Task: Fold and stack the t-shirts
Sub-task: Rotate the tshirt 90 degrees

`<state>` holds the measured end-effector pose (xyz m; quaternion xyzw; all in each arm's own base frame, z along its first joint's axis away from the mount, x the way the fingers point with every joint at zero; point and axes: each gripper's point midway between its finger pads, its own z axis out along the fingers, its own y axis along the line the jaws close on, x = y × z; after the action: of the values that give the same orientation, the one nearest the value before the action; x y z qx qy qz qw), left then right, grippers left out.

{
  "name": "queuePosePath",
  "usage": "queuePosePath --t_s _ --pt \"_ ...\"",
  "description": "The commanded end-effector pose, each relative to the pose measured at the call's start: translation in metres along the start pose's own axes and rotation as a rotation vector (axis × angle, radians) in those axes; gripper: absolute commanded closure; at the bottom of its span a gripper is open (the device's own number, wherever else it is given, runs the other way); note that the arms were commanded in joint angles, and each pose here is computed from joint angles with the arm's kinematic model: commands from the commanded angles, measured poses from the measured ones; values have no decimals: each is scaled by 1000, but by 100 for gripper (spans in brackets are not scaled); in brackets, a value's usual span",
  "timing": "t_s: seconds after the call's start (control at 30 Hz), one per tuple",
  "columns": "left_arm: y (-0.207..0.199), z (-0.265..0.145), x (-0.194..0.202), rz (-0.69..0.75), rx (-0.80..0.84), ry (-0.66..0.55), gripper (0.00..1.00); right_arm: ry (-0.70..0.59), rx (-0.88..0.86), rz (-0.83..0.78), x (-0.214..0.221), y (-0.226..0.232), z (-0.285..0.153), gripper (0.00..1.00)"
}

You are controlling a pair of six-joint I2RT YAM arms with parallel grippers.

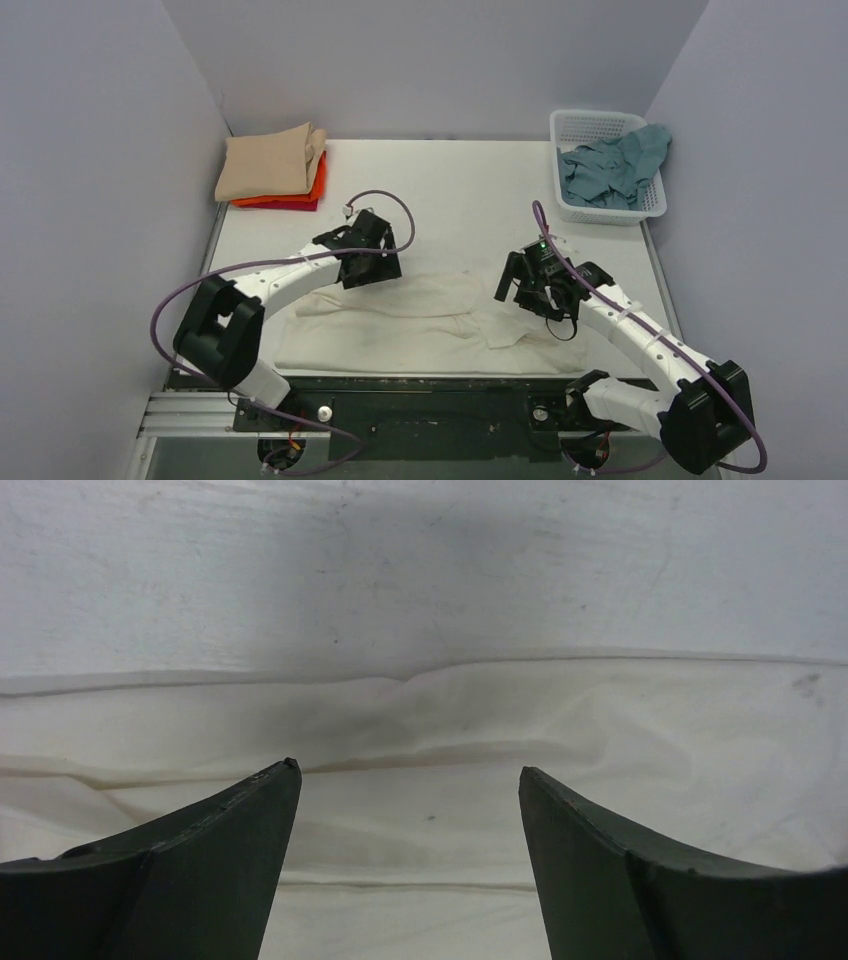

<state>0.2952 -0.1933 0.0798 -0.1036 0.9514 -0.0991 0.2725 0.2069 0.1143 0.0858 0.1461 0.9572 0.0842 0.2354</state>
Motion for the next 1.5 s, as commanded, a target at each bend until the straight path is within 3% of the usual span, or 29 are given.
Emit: queuePosePath --t_s 0.0,0.17,0.43,0.73,0.9,1.13,1.3,1.47 --pt "16 20 29 39 -85 124 9 -20 53 63 0 -9 20 7" --pt "70 5 65 22 -293 211 9 26 131 90 15 -32 33 7" --pt "147 -43 91 -71 -562 169 8 46 213 105 28 -64 37 7" --pt "150 -33 96 -114 -567 186 7 90 296 113 31 -79 49 7" --pt "172 -60 108 -112 -690 231 7 107 407 129 42 -107 37 6" --pt "152 -63 121 -215 -535 255 6 45 398 187 32 -108 33 3" --pt "140 -48 125 -219 -450 263 6 95 283 202 27 -78 58 5" --pt "124 -33 125 -227 -371 273 6 74 304 198 -13 -59 87 7"
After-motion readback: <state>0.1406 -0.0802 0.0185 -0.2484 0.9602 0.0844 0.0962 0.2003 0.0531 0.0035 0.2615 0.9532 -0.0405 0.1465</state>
